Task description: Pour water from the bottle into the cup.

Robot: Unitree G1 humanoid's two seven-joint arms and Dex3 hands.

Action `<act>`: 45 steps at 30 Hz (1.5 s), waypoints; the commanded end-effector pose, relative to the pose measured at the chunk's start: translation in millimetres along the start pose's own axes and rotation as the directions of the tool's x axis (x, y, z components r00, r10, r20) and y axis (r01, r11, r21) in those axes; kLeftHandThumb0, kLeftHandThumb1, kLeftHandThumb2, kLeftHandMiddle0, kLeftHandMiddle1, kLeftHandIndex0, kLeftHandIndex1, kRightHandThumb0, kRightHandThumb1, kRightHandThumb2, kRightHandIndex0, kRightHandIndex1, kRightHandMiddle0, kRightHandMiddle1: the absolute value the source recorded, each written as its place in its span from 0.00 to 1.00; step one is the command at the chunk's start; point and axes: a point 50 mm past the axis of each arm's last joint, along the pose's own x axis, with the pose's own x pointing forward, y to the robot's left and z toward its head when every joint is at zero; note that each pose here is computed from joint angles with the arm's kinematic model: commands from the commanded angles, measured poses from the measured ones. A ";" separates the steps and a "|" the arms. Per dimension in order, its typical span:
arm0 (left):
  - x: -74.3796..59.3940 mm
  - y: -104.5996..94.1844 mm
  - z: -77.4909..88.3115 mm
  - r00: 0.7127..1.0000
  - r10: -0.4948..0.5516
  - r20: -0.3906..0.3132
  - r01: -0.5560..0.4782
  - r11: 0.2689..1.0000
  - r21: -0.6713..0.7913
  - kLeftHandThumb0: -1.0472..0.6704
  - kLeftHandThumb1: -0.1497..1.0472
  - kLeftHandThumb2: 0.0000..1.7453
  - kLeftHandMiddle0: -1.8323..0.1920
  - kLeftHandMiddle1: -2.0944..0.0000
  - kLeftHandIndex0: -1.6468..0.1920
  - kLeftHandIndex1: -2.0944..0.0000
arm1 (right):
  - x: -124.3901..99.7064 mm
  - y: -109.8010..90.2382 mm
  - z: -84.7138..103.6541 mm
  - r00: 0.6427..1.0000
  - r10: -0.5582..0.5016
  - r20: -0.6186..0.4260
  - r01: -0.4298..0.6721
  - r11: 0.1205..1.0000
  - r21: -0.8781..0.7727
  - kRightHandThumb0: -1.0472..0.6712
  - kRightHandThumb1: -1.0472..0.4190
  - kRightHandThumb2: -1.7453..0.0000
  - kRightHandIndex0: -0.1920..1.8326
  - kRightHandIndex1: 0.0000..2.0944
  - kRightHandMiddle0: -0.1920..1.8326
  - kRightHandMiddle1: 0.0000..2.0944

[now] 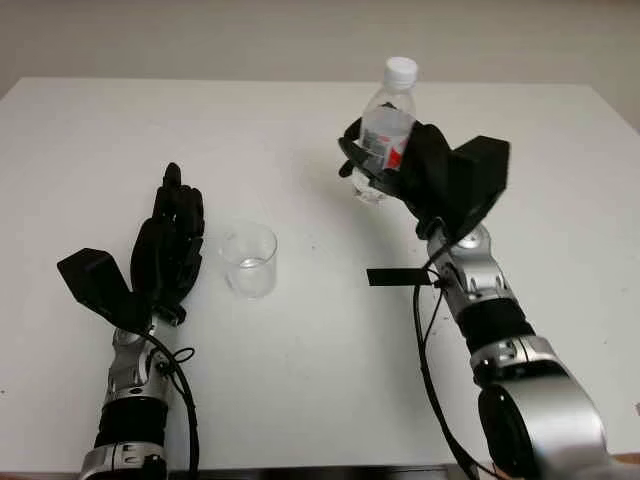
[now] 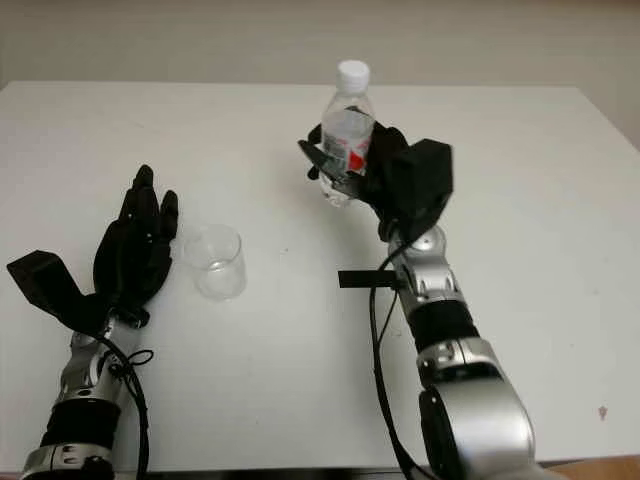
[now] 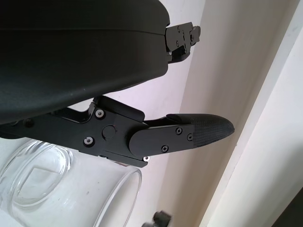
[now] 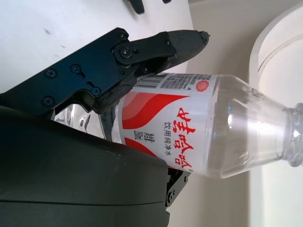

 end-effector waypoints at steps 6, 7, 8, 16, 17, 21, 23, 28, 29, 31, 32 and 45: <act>-3.3 0.1 -5.8 0.999 -0.011 -0.032 0.011 1.000 0.005 0.18 1.00 0.29 0.98 0.97 0.98 0.97 | -26.7 -10.7 9.4 0.997 -0.026 -0.069 0.030 0.998 0.061 0.37 0.00 0.77 0.79 1.00 0.61 1.00; -3.4 -0.5 -5.9 0.999 -0.009 -0.033 0.010 1.000 0.005 0.18 1.00 0.29 0.98 0.97 0.98 0.97 | -30.1 -11.8 9.8 0.997 -0.026 -0.075 0.030 0.998 0.059 0.37 0.00 0.77 0.79 1.00 0.60 1.00; -3.5 -0.9 -6.0 0.999 -0.009 -0.034 0.009 1.000 0.004 0.18 1.00 0.30 0.98 0.97 0.98 0.97 | -32.6 -12.5 10.1 0.996 -0.025 -0.080 0.030 0.998 0.058 0.37 0.00 0.77 0.78 1.00 0.60 1.00; -6.1 0.0 -5.3 0.999 -0.013 -0.034 0.014 1.000 0.009 0.18 1.00 0.30 0.99 0.98 0.98 0.98 | -48.0 -13.8 13.3 0.997 -0.019 -0.069 0.017 0.999 -0.038 0.38 0.00 0.75 0.71 1.00 0.57 1.00; -6.4 0.2 -5.4 0.999 -0.013 -0.034 0.013 1.000 0.008 0.18 1.00 0.30 0.99 0.98 0.98 0.97 | -48.8 -13.5 13.5 0.998 -0.017 -0.067 0.014 0.999 -0.047 0.38 0.00 0.75 0.70 1.00 0.56 1.00; -7.4 0.7 -6.1 0.999 -0.006 -0.035 0.006 1.000 0.000 0.17 1.00 0.29 0.99 0.97 0.98 0.97 | -51.5 -12.9 12.7 0.998 -0.012 -0.056 0.008 0.998 -0.066 0.39 0.00 0.74 0.73 1.00 0.56 1.00; -7.8 0.9 -6.4 0.999 -0.002 -0.037 0.002 1.000 0.000 0.17 1.00 0.29 0.99 0.97 0.98 0.97 | -51.9 -12.7 10.5 0.998 -0.013 -0.055 0.008 0.996 -0.086 0.39 0.00 0.74 0.74 1.00 0.56 1.00; -9.0 1.6 -6.0 0.999 0.003 -0.037 -0.003 1.000 0.002 0.18 1.00 0.30 0.98 0.97 0.98 0.97 | -52.2 -9.8 2.0 0.997 -0.008 -0.073 0.002 0.996 -0.088 0.39 0.00 0.74 0.76 1.00 0.58 1.00; -9.3 1.9 -5.8 0.999 0.004 -0.037 -0.004 1.000 0.002 0.17 1.00 0.30 0.98 0.97 0.98 0.97 | -52.4 -9.0 -0.6 0.997 -0.008 -0.083 0.001 0.996 -0.084 0.39 0.00 0.73 0.77 1.00 0.59 1.00; -9.6 2.5 -5.4 0.999 0.005 -0.038 -0.005 1.000 0.001 0.17 1.00 0.29 0.98 0.97 0.98 0.97 | -52.7 -7.8 -3.8 0.996 -0.006 -0.093 -0.001 0.997 -0.077 0.39 0.00 0.73 0.78 1.00 0.61 1.00; -9.7 2.7 -5.0 0.999 0.009 -0.037 -0.009 1.000 0.001 0.17 1.00 0.29 0.98 0.97 0.98 0.97 | -53.1 -6.5 -5.8 0.995 -0.006 -0.098 -0.002 0.997 -0.081 0.39 0.00 0.73 0.78 1.00 0.61 1.00; -11.3 6.5 -1.4 0.999 0.015 -0.038 -0.015 1.000 0.004 0.18 1.00 0.29 0.99 0.98 0.99 0.98 | -59.7 1.1 -24.8 0.992 -0.014 -0.124 0.011 0.999 -0.031 0.37 0.00 0.73 0.83 1.00 0.64 1.00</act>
